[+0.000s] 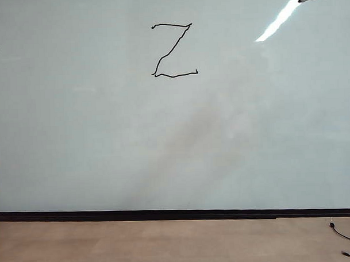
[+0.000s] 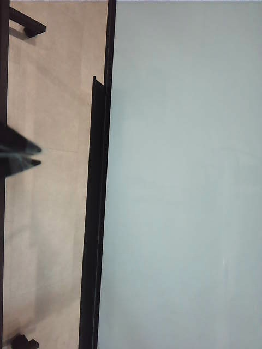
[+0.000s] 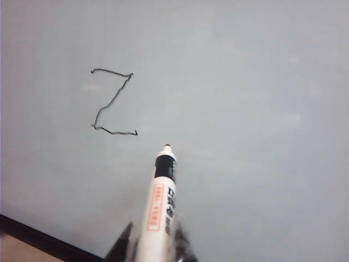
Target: Pick up the pen on the shelf to the right of the whiteboard and write the letter Z.
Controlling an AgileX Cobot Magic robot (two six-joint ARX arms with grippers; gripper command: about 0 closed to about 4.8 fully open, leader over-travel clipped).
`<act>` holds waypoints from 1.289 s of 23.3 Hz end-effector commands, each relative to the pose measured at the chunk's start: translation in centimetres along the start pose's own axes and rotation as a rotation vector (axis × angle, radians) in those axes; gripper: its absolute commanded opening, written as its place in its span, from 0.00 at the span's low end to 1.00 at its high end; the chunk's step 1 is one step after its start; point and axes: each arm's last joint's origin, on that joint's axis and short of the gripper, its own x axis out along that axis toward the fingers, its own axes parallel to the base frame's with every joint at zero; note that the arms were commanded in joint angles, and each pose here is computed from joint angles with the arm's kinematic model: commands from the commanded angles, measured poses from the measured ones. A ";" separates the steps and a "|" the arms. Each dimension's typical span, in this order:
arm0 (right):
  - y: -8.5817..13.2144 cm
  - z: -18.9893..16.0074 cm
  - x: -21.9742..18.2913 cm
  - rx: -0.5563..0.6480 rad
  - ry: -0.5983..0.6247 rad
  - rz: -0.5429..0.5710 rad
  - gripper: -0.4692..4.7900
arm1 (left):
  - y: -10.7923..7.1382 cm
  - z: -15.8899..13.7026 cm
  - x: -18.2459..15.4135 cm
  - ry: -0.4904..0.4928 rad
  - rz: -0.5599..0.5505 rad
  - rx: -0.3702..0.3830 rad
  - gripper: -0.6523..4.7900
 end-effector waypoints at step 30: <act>-3.2 -6.2 0.1 -0.016 0.157 -0.276 0.08 | 0.0 0.1 0.0 -0.006 0.000 0.005 0.11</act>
